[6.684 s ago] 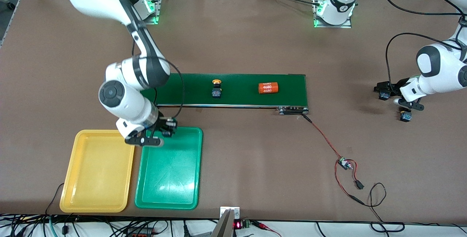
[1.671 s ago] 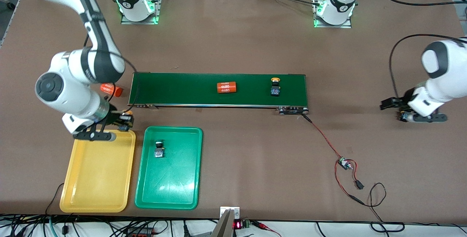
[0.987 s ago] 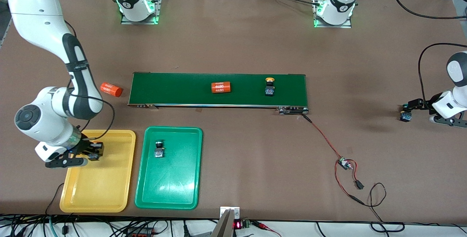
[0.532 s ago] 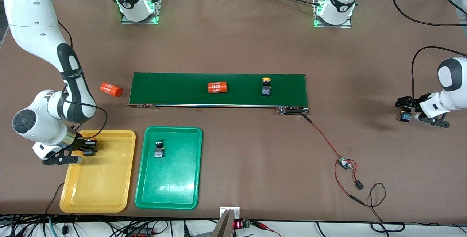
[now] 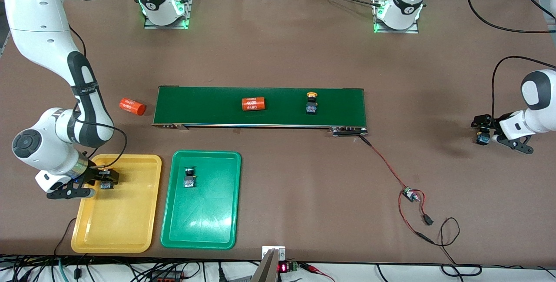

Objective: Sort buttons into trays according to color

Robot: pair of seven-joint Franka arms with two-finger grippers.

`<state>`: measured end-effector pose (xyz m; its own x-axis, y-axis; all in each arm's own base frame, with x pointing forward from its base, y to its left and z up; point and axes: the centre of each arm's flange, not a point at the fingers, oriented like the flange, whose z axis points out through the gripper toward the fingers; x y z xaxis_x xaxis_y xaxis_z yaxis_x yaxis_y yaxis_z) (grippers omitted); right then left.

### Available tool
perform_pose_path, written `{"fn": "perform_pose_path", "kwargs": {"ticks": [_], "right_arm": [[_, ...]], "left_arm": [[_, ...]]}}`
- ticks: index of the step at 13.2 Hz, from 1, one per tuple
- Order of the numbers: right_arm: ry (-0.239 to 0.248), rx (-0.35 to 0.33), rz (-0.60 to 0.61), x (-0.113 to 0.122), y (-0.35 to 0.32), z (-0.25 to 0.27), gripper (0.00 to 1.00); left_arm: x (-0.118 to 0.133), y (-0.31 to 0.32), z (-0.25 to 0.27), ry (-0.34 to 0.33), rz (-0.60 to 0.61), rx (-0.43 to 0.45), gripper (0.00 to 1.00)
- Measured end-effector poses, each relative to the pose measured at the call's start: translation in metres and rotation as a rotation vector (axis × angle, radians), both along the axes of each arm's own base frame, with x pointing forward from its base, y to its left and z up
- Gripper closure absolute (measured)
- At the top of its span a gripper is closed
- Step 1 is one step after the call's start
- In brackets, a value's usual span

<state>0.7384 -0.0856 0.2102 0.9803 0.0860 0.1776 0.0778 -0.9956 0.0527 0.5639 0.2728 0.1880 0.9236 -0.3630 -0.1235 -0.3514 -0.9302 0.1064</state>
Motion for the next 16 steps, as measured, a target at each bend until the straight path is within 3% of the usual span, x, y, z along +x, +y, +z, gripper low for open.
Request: {"fn": "perform_pose_path", "kwargs": {"ticks": [1, 4, 7, 9, 14, 16], "right_arm": [[0.020, 0.004, 0.002, 0.000, 0.002, 0.009, 0.00], [0.157, 0.029, 0.003, -0.009, 0.014, 0.056, 0.00], [0.249, 0.044, -0.030, -0.025, 0.036, 0.118, 0.00], [0.328, 0.046, -0.070, -0.041, 0.058, 0.150, 0.00], [0.371, 0.039, -0.095, -0.093, 0.091, 0.217, 0.00], [0.380, 0.034, -0.120, -0.123, 0.105, 0.226, 0.00]], "left_arm": [[0.001, 0.001, -0.002, 0.000, -0.002, -0.003, 0.00], [0.001, 0.002, -0.010, 0.001, 0.000, -0.013, 0.00], [-0.002, 0.010, -0.013, -0.007, 0.008, -0.016, 0.00], [-0.003, 0.016, -0.016, -0.018, 0.000, -0.019, 0.07], [-0.003, 0.011, -0.015, 0.014, 0.031, -0.024, 0.63], [-0.002, -0.001, -0.007, 0.065, 0.027, -0.035, 0.67]]}}
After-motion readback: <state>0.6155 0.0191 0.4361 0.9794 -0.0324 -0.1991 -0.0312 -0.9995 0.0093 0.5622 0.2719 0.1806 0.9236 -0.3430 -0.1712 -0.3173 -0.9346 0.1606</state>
